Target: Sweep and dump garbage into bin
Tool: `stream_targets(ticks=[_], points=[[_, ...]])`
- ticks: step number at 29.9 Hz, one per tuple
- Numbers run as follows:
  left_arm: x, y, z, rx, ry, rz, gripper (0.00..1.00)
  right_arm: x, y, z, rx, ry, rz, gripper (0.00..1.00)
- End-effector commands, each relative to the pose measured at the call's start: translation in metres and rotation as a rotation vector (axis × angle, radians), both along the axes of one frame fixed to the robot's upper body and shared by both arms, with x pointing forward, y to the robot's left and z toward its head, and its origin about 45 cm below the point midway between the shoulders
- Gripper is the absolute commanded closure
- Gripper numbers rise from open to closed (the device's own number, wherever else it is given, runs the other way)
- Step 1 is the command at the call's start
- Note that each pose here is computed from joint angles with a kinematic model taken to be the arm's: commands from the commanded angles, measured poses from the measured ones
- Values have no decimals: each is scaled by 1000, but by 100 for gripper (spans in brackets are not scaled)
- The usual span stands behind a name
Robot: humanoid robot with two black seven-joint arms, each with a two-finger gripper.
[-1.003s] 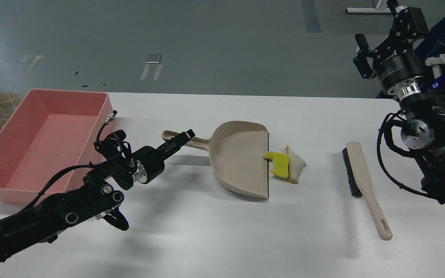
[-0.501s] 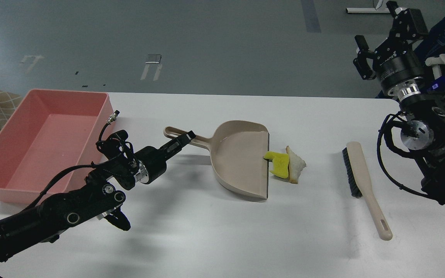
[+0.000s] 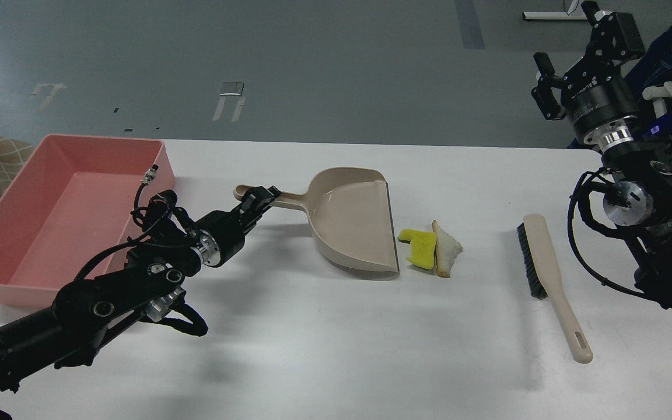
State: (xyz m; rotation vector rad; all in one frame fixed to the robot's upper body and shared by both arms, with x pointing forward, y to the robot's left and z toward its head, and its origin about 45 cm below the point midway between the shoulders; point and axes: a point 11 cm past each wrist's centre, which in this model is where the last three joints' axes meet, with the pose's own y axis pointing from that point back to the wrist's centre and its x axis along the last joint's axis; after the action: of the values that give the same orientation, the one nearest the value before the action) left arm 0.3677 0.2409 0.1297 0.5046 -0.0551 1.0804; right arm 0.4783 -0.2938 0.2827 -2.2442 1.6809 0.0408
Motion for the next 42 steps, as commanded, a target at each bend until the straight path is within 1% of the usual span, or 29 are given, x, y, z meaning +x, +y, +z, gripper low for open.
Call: stream_targets(ticks=[1, 6, 11, 14, 19, 22, 26, 29, 31, 33, 35, 37, 41, 42], points=[[3, 6, 6, -13, -5, 13, 100, 0, 0, 1, 0, -1, 1, 0], [2, 5, 13, -28, -22, -16, 100, 1, -2, 2, -2, -2, -2, 0], [-1, 7, 27, -44, -64, -75, 100, 0, -3, 3, -8, -2, 0, 0], [3, 12, 40, -32, -91, -95, 100, -1, -7, 3, -21, 2, -1, 0], [1, 14, 52, -9, -116, -127, 100, -6, -9, 2, -100, 12, 34, 0], [-3, 11, 54, 39, -144, -167, 100, -15, -19, 10, -209, 5, 72, 0], [-5, 10, 51, 82, -161, -193, 100, -36, -34, 18, -426, -5, 130, 0], [-6, 9, 50, 87, -160, -198, 100, -60, -50, 23, -640, 19, 179, 0], [-6, 9, 50, 102, -168, -206, 100, -70, -61, 23, -716, 40, 193, 0], [-7, 8, 49, 127, -177, -224, 100, -87, -77, 25, -799, 71, 207, 0], [-8, 6, 47, 147, -187, -240, 100, -111, -100, 26, -907, 129, 221, 0], [-9, 6, 47, 146, -186, -241, 100, -123, -110, 27, -970, 156, 231, 0], [-9, 6, 47, 146, -183, -242, 100, -162, -141, 24, -1181, 244, 267, 0], [-9, 6, 47, 148, -185, -241, 100, -167, -145, 21, -1207, 259, 275, 0]])
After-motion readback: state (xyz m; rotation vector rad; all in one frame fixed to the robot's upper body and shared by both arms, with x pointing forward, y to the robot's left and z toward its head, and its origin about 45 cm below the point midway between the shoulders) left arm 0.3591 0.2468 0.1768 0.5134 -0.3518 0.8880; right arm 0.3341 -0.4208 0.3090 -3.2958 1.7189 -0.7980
